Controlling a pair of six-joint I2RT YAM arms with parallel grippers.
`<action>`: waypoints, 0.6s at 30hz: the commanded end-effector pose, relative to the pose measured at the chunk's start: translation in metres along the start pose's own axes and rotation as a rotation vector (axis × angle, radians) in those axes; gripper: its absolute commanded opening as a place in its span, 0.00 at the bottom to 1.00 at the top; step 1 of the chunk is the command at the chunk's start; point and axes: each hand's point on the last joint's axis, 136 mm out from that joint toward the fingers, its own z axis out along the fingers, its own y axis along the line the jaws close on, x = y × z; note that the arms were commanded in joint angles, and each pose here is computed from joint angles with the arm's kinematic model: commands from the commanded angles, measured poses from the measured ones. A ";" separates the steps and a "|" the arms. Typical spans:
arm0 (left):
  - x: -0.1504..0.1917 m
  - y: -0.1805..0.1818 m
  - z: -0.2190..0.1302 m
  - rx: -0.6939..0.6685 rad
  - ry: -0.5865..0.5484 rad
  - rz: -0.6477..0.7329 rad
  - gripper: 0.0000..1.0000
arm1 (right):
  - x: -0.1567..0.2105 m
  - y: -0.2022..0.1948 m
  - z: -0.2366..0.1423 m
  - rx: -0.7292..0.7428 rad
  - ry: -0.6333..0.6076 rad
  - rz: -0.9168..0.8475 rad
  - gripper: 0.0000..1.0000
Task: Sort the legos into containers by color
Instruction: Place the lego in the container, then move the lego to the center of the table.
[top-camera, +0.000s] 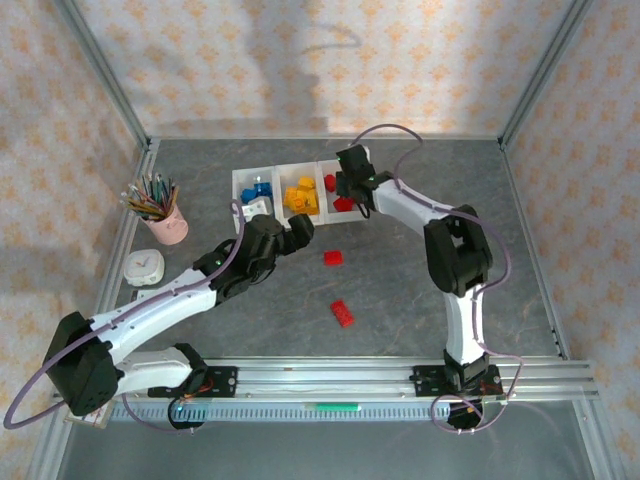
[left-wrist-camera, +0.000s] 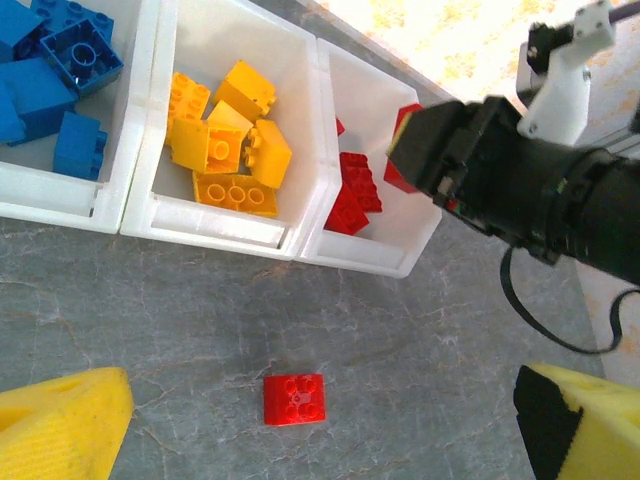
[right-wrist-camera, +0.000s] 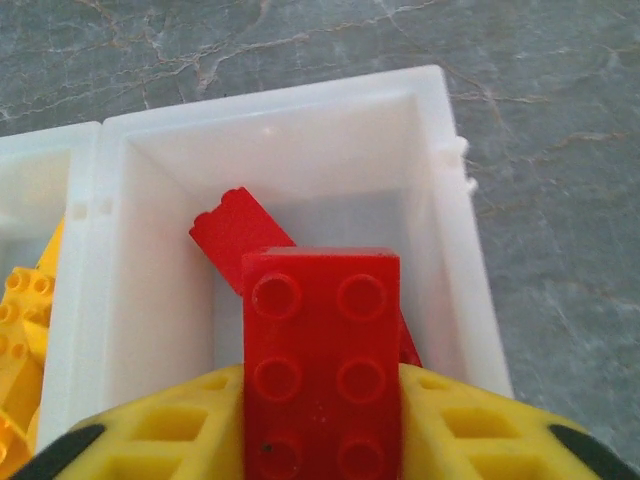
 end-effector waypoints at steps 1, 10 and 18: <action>-0.013 -0.010 0.001 0.017 -0.029 0.009 0.99 | -0.019 0.003 0.000 0.024 -0.022 -0.030 0.45; -0.007 -0.016 0.000 0.049 0.016 0.024 0.99 | 0.000 0.001 -0.042 -0.047 0.006 0.016 0.59; 0.014 -0.001 -0.005 0.045 0.085 0.040 0.99 | 0.067 -0.012 -0.081 -0.086 0.086 0.017 0.66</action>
